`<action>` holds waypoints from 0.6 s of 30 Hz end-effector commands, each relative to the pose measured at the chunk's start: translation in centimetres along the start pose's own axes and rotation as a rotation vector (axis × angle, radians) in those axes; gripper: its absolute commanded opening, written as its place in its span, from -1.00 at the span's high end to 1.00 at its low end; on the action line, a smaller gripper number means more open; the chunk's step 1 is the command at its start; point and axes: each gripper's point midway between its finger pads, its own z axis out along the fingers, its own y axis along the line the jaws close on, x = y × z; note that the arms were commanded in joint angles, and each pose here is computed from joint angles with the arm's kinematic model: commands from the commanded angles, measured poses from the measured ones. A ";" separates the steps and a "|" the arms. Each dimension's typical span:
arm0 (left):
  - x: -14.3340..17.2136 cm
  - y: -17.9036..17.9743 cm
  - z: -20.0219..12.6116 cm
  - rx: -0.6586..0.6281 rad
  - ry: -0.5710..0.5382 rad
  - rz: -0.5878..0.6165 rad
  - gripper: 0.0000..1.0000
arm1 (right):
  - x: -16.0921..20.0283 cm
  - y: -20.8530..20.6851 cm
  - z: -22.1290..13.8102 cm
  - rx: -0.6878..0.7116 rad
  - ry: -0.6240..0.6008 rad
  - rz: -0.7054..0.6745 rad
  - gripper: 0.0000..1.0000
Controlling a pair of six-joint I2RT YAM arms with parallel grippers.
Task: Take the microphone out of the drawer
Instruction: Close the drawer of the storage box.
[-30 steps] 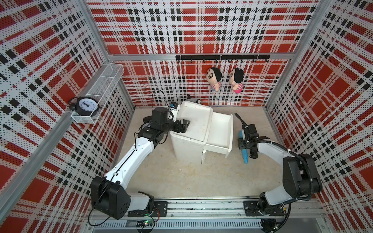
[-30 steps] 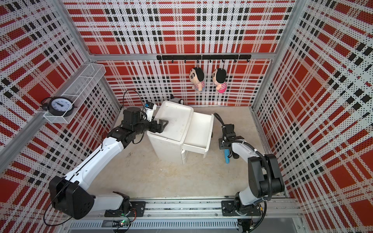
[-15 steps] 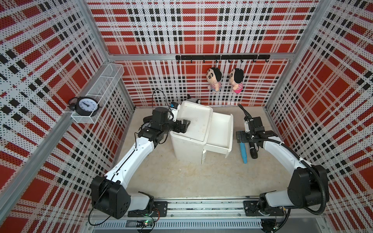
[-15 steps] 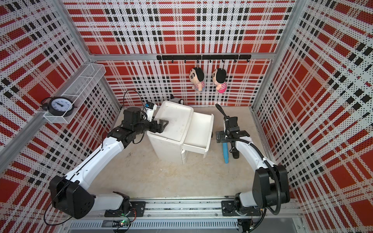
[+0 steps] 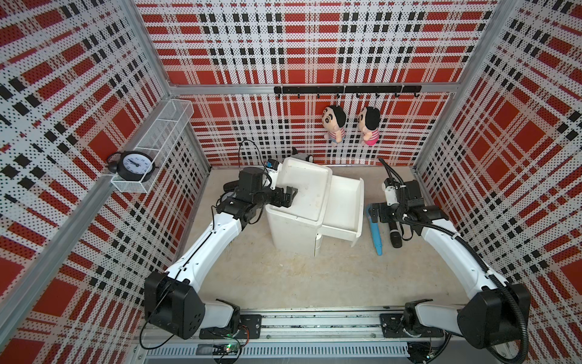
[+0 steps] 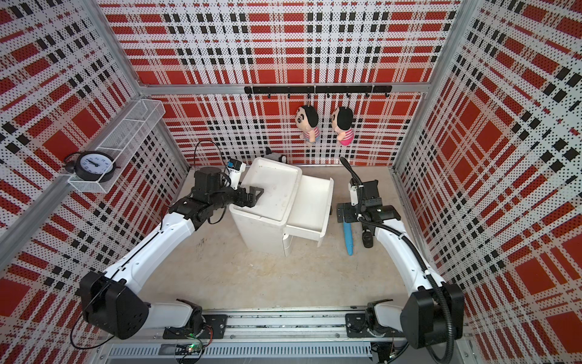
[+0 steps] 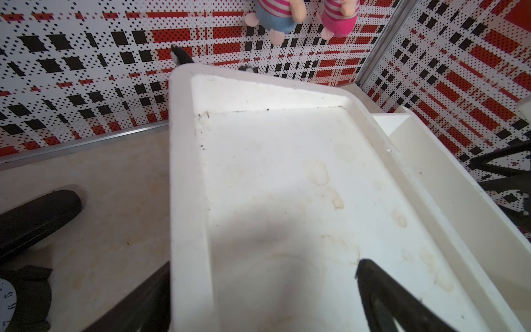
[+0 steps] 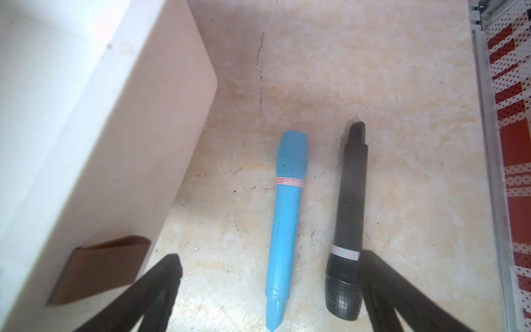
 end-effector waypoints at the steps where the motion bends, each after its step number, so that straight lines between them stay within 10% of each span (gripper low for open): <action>1: -1.1 -0.6 0.2 0.030 -0.026 0.010 -0.96 | 0.2 1.3 0.0 -0.067 -0.007 -0.015 -1.00; 18: -0.8 -1.0 0.6 0.045 -0.015 0.013 -0.96 | -0.9 5.1 0.7 -0.218 -0.078 -0.017 -1.00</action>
